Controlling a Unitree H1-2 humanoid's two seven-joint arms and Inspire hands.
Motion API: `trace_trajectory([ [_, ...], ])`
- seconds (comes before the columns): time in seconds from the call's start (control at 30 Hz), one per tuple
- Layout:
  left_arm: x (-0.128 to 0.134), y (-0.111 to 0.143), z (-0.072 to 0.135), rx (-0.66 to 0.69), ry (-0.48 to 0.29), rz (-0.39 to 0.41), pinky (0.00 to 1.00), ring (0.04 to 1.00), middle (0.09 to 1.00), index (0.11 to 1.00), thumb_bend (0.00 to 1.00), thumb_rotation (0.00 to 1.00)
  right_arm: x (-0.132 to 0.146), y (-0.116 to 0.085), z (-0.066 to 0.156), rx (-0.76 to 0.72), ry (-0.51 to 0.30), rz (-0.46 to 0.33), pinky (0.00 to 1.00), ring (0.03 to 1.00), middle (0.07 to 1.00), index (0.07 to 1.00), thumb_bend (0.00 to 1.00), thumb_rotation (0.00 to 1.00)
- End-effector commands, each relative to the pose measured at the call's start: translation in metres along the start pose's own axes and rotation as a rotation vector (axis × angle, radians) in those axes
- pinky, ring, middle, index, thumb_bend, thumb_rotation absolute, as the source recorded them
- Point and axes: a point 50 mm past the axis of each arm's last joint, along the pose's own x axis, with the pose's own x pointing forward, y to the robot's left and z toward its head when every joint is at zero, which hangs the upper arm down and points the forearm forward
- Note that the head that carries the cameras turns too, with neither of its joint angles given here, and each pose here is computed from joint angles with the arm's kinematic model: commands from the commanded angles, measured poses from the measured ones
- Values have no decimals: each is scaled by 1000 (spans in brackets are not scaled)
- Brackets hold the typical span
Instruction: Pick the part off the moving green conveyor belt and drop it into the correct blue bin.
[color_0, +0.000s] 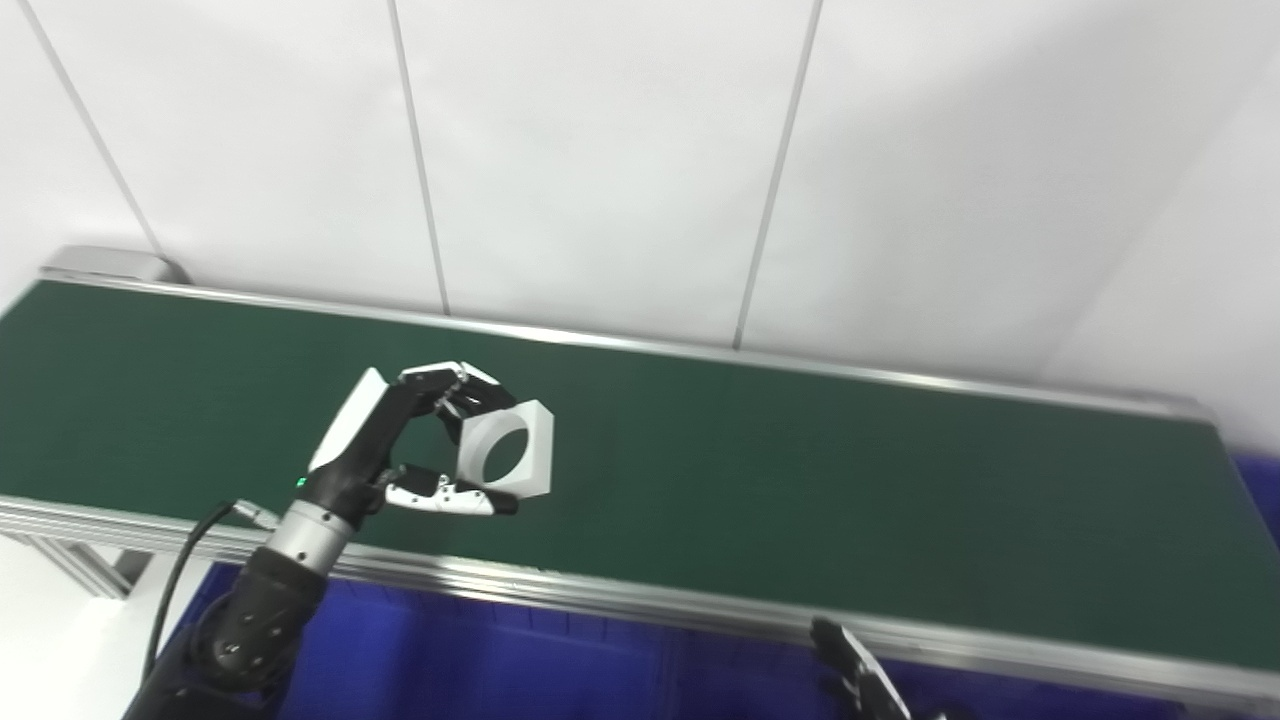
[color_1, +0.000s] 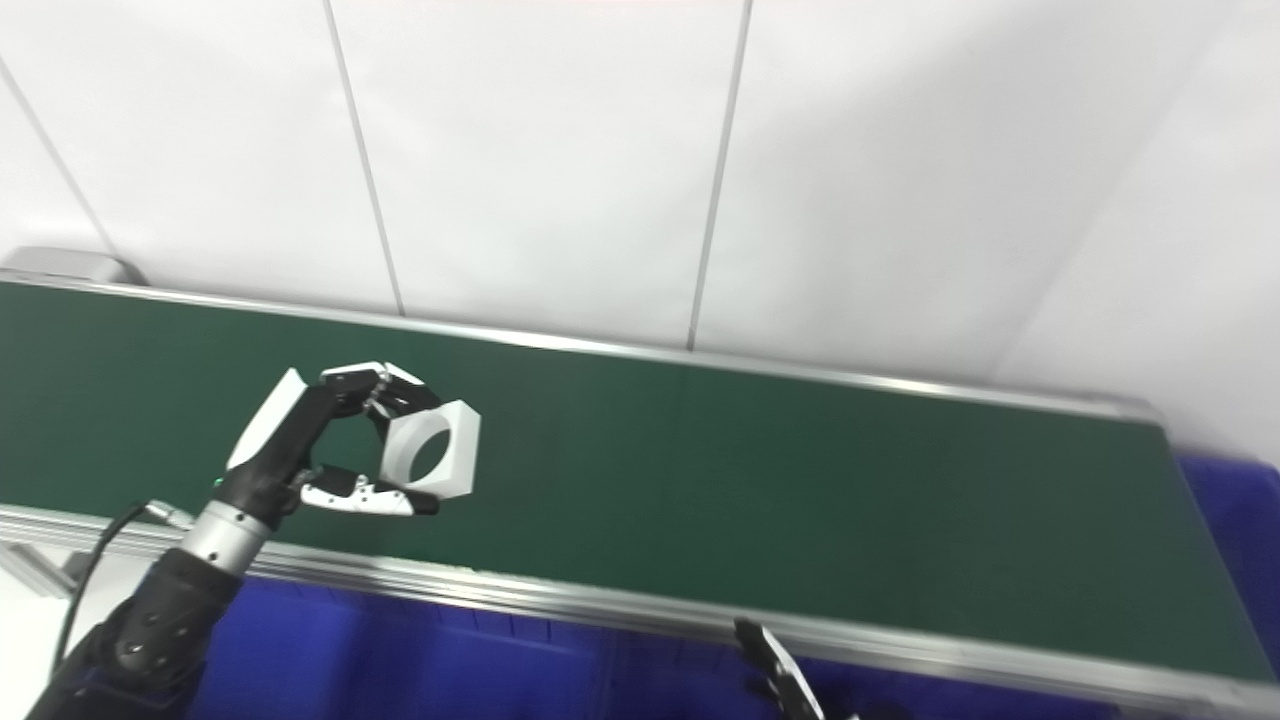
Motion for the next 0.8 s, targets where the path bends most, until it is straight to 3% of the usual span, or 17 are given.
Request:
trace_trajectory([
  [0.0, -3, 6, 12, 8, -87, -53, 343, 410, 455, 519, 514, 0, 5, 1, 12, 4, -32, -29, 799, 880, 887, 885, 885, 415],
  [0.2, -28, -2, 8, -8, -31, -181, 364, 435, 475, 502, 518, 0, 10, 3, 17, 8, -35, -44, 837, 877, 887, 888, 879, 429],
  [0.33, -41, -9, 5, 15, -38, -273, 330, 405, 467, 507, 519, 0, 13, 4, 22, 8, -28, -55, 743, 869, 888, 886, 888, 426],
  [0.43, -47, -14, 3, 35, -37, -332, 394, 447, 478, 499, 519, 0, 13, 4, 25, 6, -19, -59, 729, 876, 892, 888, 893, 436],
  [0.53, -55, -18, 3, 54, 24, -407, 383, 438, 462, 511, 518, 0, 14, 4, 27, 11, -17, -61, 717, 878, 892, 887, 894, 426],
  [0.6, -60, -20, 2, 76, 39, -450, 442, 488, 474, 504, 518, 0, 13, 4, 27, 8, -15, -61, 735, 877, 894, 887, 894, 429],
  [0.77, -66, -28, -1, 124, 81, -490, 476, 512, 468, 513, 517, 0, 13, 3, 29, 10, -17, -62, 728, 881, 898, 887, 892, 426],
])
